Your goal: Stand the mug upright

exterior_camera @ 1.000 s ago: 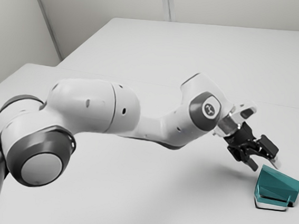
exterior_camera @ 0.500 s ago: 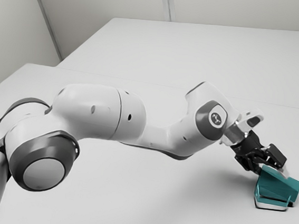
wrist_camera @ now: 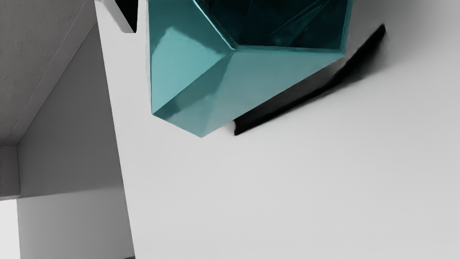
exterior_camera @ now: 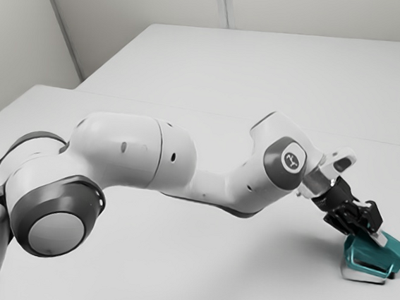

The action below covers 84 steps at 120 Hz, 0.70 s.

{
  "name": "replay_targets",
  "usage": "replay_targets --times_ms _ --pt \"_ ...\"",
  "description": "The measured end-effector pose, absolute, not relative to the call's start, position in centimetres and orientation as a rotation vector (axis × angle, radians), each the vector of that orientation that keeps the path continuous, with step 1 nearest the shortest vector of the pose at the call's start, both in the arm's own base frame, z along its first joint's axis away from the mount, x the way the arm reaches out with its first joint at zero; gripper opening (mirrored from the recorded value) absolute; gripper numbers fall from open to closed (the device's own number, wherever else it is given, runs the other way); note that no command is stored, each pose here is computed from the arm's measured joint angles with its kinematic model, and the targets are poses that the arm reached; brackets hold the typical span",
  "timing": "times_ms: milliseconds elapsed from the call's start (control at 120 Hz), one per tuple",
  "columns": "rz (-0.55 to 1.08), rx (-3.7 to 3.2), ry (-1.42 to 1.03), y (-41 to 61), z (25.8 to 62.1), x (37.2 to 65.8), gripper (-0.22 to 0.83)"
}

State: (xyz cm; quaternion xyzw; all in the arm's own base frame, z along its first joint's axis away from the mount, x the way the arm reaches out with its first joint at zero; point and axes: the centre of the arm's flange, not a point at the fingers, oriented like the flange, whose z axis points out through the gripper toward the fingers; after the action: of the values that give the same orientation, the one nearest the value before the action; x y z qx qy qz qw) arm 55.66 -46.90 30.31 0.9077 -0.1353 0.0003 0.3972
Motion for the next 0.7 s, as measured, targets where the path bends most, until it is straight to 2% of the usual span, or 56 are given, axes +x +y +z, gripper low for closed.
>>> replay_targets --times_ms 233,517,700 --pt "0.028 2.293 -0.356 -47.5 31.4 55.9 -0.12" --pt "0.078 2.312 -0.398 -47.8 34.0 56.4 -0.15" --pt "0.092 2.377 -0.374 -43.4 36.6 56.3 -0.16"
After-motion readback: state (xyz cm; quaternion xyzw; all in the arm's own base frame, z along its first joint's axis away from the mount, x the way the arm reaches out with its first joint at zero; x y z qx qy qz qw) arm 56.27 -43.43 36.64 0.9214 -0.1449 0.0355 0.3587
